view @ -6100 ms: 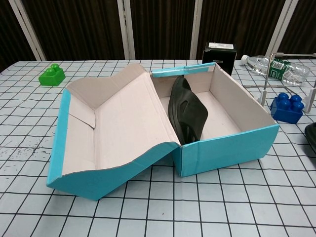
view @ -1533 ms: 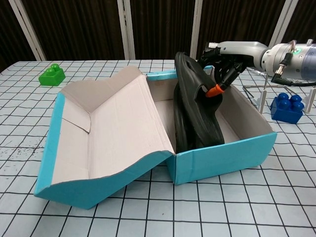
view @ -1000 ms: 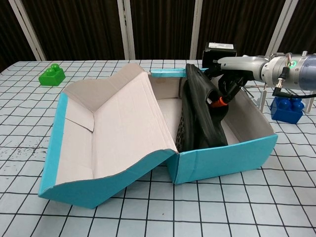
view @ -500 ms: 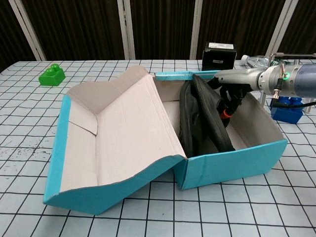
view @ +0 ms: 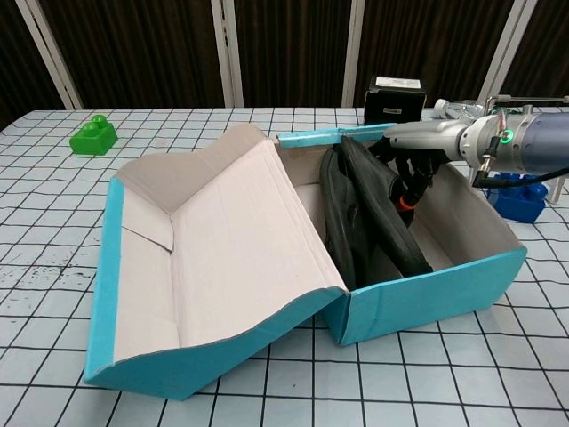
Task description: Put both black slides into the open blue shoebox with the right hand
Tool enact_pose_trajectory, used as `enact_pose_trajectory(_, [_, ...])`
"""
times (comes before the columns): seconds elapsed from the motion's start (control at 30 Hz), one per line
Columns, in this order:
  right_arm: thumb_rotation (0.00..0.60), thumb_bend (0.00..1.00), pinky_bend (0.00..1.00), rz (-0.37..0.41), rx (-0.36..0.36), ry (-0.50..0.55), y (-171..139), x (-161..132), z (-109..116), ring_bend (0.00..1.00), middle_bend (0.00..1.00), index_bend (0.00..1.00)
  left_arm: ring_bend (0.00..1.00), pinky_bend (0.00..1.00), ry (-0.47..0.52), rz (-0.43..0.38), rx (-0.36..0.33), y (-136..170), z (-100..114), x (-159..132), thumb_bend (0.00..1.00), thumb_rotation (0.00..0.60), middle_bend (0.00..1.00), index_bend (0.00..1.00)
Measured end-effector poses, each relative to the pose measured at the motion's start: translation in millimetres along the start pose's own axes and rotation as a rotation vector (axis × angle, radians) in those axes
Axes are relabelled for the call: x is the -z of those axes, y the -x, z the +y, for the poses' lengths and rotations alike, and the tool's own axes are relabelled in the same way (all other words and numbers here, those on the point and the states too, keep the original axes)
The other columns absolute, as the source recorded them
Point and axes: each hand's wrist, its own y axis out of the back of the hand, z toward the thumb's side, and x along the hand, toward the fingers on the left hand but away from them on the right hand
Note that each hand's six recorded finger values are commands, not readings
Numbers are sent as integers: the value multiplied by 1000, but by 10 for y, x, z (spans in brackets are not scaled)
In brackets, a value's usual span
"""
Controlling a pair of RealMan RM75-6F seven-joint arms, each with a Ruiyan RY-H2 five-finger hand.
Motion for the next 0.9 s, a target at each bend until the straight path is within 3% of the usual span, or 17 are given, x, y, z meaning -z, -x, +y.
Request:
enact_pose_trajectory(0.07, [600, 428, 574, -17, -6, 16, -7, 21, 3, 555, 328, 375, 0, 98, 0, 0, 2, 0, -4, 1, 218, 600, 0, 94])
enact_pose_trajectory(0.2, [600, 390, 574, -46, -9, 38, -21, 56, 31, 542, 269, 296, 0, 98, -2, -2, 4, -1, -11, -8, 218, 600, 0, 94])
enact_pose_trajectory(0.7, [600, 390, 538, -73, 37, 35, -161, -54, 381, 413, 266, 295, 0, 98, 12, -7, 7, 5, -6, -15, 217, 600, 0, 94])
enact_pose_trajectory(0.9, [600, 390, 494, -101, 14, 26, -242, -77, 485, 346, 224, 294, 0, 98, 21, -10, 8, 14, 6, -17, 218, 600, 0, 94])
